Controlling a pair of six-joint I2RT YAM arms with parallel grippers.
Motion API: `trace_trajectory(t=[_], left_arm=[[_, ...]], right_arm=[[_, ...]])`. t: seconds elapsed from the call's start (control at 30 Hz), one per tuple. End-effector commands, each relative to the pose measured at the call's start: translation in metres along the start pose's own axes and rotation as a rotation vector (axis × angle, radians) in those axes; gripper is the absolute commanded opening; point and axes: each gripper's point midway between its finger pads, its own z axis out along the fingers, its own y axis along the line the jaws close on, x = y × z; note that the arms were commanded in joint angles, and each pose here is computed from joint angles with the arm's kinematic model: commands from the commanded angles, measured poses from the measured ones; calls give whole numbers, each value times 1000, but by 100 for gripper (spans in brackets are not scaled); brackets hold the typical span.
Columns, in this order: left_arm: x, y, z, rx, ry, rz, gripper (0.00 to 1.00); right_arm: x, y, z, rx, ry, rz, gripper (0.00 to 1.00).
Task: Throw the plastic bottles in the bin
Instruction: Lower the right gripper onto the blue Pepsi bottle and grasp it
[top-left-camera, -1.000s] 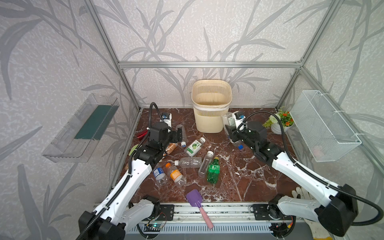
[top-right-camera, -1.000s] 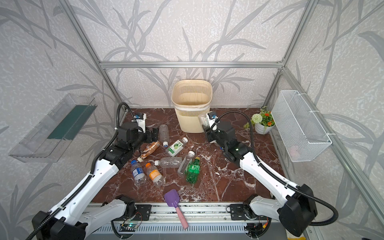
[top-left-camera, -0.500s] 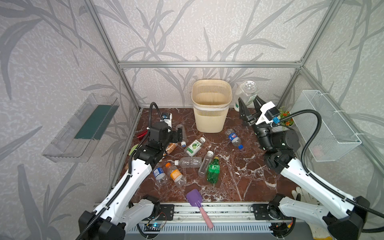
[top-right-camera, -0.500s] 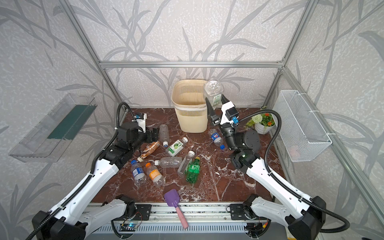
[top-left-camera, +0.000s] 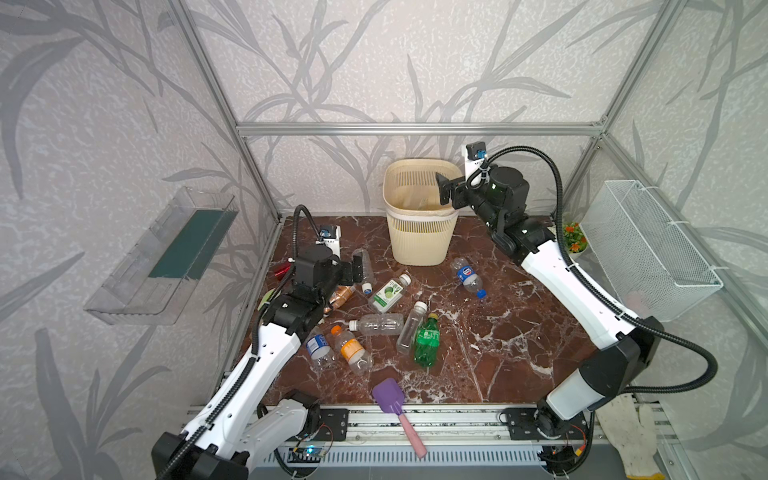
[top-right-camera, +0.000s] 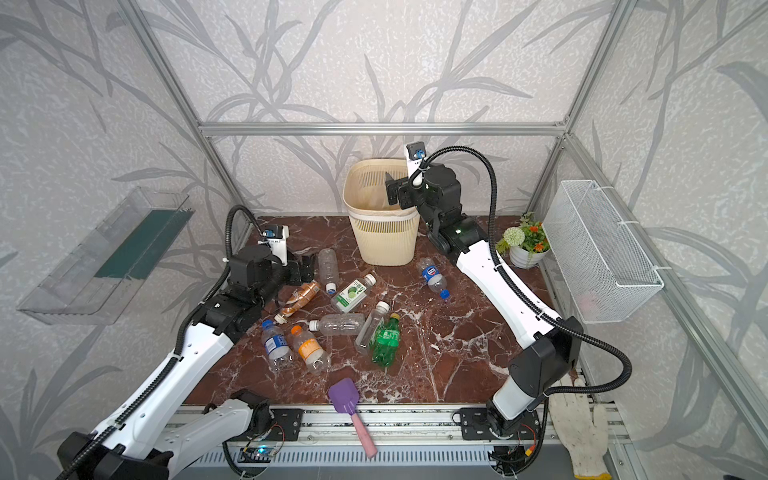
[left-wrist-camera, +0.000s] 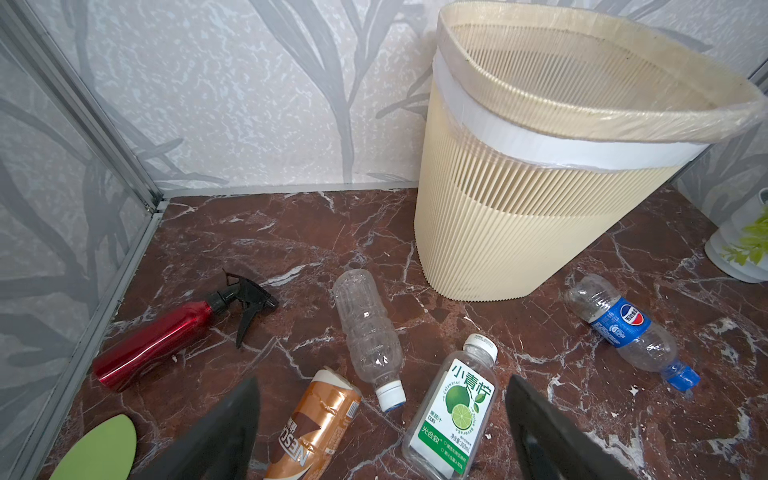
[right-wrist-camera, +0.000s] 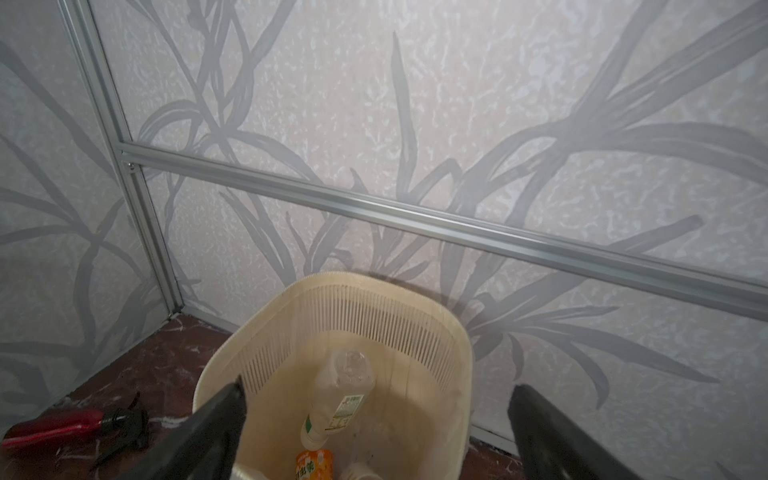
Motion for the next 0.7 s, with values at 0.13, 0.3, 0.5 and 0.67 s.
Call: trace_trajectory(t=[0.13,0.3,0.5,0.67], left_arm=[[2,-2,3,11,11,15,91],[1,3,0,-12,2,17,91],[2,-1,2,6,7,16,91],[6,-7,7,40,33,23,91]], right_arm=[[-69,-25,-68,65,-206,37,99],[2,-36,-67,120,-22,21,99],[180,-70,-73,103,448,177,100],[275,-71,-86,68,695,206,100]])
